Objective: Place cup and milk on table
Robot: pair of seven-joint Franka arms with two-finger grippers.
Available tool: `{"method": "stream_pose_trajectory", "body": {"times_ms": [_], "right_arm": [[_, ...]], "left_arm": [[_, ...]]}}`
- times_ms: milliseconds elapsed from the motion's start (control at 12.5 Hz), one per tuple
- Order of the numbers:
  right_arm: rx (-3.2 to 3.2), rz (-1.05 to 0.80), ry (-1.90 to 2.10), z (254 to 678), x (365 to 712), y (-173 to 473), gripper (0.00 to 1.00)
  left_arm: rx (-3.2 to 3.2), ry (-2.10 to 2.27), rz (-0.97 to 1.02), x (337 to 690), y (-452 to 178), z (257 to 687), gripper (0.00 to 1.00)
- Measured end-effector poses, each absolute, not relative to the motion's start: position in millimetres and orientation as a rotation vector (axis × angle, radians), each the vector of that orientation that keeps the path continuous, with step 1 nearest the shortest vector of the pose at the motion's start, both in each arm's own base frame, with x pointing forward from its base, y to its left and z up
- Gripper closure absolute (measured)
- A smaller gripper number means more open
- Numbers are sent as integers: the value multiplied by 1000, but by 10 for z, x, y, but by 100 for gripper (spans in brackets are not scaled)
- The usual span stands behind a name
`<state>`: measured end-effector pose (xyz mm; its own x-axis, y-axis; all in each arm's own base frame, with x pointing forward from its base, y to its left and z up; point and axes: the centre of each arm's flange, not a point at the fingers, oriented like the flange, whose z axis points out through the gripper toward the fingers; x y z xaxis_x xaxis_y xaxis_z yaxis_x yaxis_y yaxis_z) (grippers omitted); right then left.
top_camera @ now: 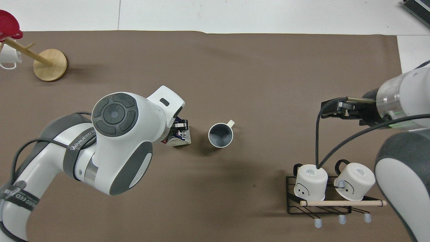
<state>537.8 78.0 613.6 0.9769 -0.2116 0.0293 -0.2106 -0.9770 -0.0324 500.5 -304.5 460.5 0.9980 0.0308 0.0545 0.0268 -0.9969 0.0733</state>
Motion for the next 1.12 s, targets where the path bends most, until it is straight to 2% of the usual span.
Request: {"method": "stream_pose_trajectory", "body": {"times_ms": [399, 878, 958, 1118], "right_arm": [[-3095, -101, 276, 6347, 5323, 363, 0], [-3092, -140, 314, 6902, 5173, 37, 0], [-3104, -134, 274, 6933, 5154, -66, 0], [-3117, -126, 200, 6941, 5135, -221, 0]], "left_arm": [[3073, 43, 87, 5028, -3047, 4552, 61], [3081, 32, 96, 5037, -3053, 4508, 61], [3085, 28, 102, 5040, -3053, 4514, 56], [3094, 13, 126, 5053, -3052, 4555, 29]]}}
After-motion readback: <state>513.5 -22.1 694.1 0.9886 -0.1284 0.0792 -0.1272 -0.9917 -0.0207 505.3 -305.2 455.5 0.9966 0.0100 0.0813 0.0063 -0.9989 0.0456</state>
